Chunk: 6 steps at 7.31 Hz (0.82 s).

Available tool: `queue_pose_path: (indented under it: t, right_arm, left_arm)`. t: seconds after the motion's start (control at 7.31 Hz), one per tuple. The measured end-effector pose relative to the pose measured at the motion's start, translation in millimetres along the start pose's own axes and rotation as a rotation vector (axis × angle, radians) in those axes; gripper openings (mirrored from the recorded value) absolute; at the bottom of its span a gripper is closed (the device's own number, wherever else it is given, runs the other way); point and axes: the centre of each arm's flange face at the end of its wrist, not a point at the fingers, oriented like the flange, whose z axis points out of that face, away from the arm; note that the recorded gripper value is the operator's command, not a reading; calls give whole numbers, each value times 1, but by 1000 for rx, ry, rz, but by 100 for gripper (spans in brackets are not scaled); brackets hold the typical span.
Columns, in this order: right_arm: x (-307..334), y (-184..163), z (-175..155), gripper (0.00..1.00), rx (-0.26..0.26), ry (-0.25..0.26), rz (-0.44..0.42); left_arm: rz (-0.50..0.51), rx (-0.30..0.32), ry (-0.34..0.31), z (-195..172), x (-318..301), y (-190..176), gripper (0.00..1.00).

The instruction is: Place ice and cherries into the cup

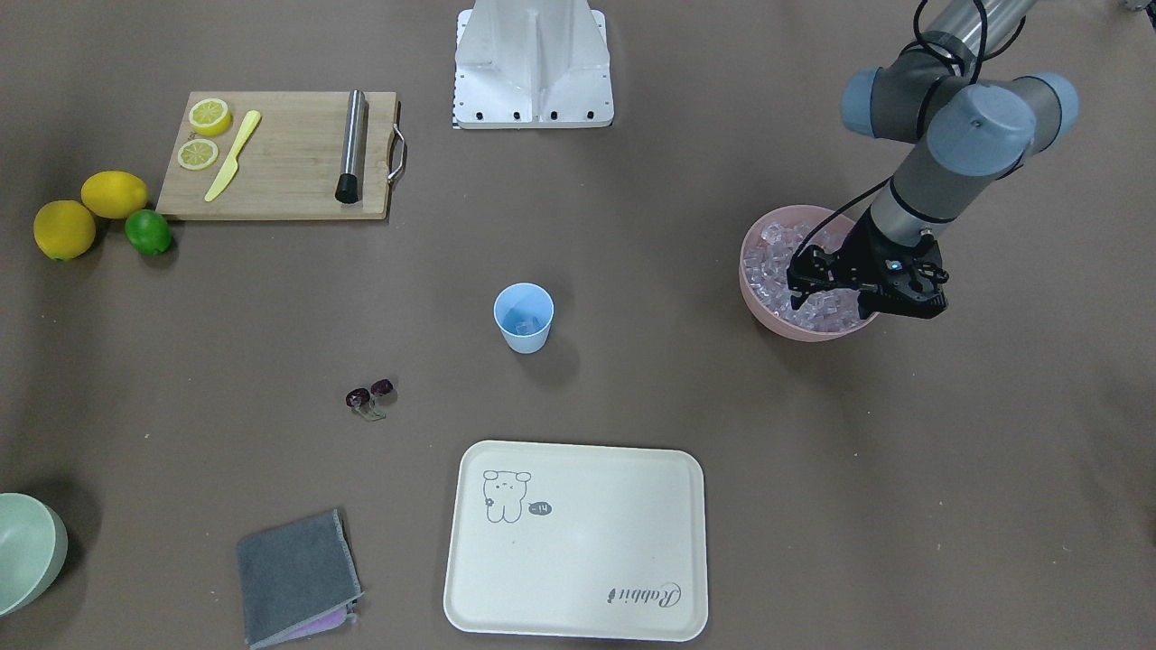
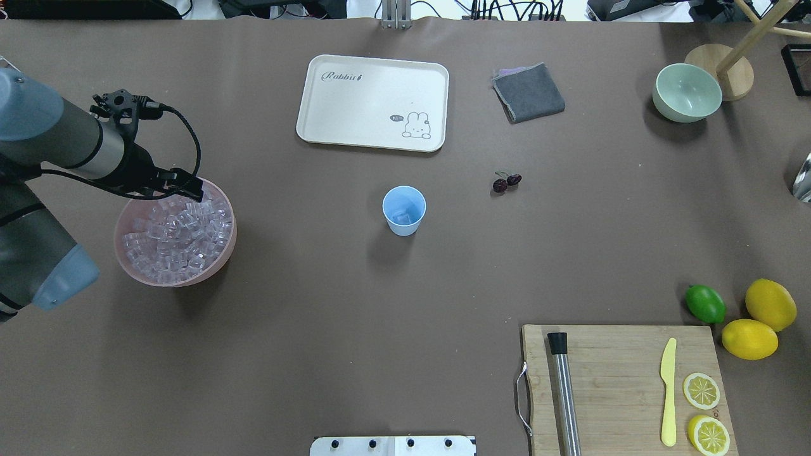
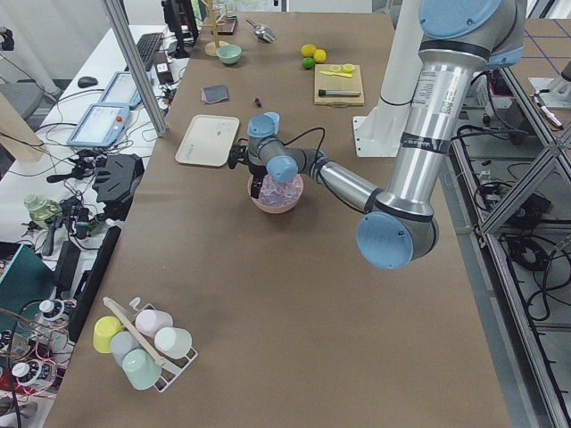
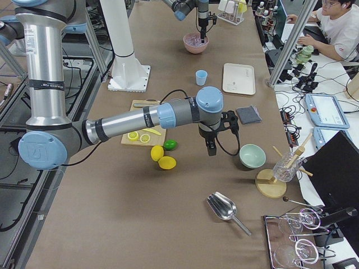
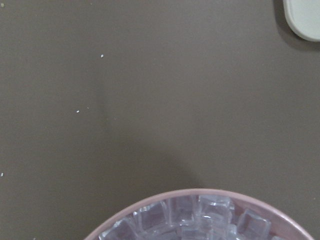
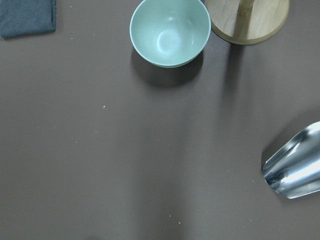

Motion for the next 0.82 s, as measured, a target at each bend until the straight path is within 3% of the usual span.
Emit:
queue_pose_path:
  t: [0.41, 0.55, 0.68, 0.82]
  right_arm:
    - [2, -1, 1, 100, -3, 0, 4]
    - [3, -1, 3, 100, -5, 1, 6]
    - [5, 0, 4, 100, -8, 1, 9]
    - [6, 2, 5, 100, -10, 1, 13]
  left_arm:
    - [49, 5, -17, 18, 25, 13, 98]
    - [61, 14, -24, 21, 30, 15, 88]
    - [67, 17, -28, 22, 32, 17, 48]
    - [72, 18, -28, 22, 33, 17, 24]
